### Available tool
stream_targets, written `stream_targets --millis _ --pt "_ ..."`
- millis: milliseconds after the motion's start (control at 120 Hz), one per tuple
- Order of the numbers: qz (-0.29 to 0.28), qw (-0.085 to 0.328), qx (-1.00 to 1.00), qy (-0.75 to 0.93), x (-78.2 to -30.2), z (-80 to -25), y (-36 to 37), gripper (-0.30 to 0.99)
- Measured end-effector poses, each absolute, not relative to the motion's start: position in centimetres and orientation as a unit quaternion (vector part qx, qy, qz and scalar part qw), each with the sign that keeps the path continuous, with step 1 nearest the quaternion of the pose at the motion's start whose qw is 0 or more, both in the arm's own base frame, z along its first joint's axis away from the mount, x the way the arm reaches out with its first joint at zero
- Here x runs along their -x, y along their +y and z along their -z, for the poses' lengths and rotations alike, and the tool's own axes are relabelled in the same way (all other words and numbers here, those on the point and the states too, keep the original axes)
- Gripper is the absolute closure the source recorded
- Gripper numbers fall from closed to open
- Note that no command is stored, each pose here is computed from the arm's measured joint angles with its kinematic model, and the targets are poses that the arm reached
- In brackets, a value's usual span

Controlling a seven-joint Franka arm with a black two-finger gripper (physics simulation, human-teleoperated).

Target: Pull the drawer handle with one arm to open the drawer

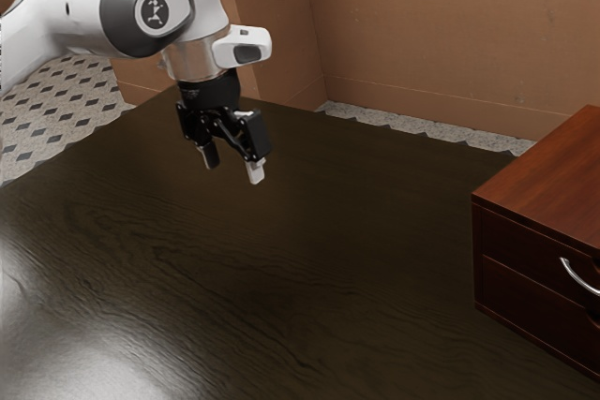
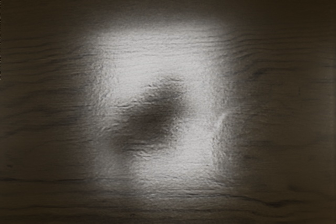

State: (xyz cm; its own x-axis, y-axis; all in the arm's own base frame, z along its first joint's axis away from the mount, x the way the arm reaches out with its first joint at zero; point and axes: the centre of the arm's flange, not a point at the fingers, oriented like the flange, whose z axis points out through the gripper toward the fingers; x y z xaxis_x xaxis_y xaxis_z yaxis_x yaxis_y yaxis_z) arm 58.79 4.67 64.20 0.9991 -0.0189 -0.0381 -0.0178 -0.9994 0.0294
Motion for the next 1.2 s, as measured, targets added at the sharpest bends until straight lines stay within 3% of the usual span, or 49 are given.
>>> stream_targets --millis 400,550,675,1058,1200 --pt "0.018 0.018 -1.000 -0.006 -58.8 -64.3 4.9 0.00" --pt "-0.036 0.015 -0.999 -0.011 -56.3 -71.0 4.4 0.00" --pt "-0.046 0.019 -0.998 -0.048 -55.3 -72.7 0.6 0.00" --pt "-0.017 0.023 -0.993 -0.118 -56.9 -68.8 -10.7 0.00" --pt "-0.026 0.034 -0.965 -0.258 -56.4 -68.6 -15.3 0.00"
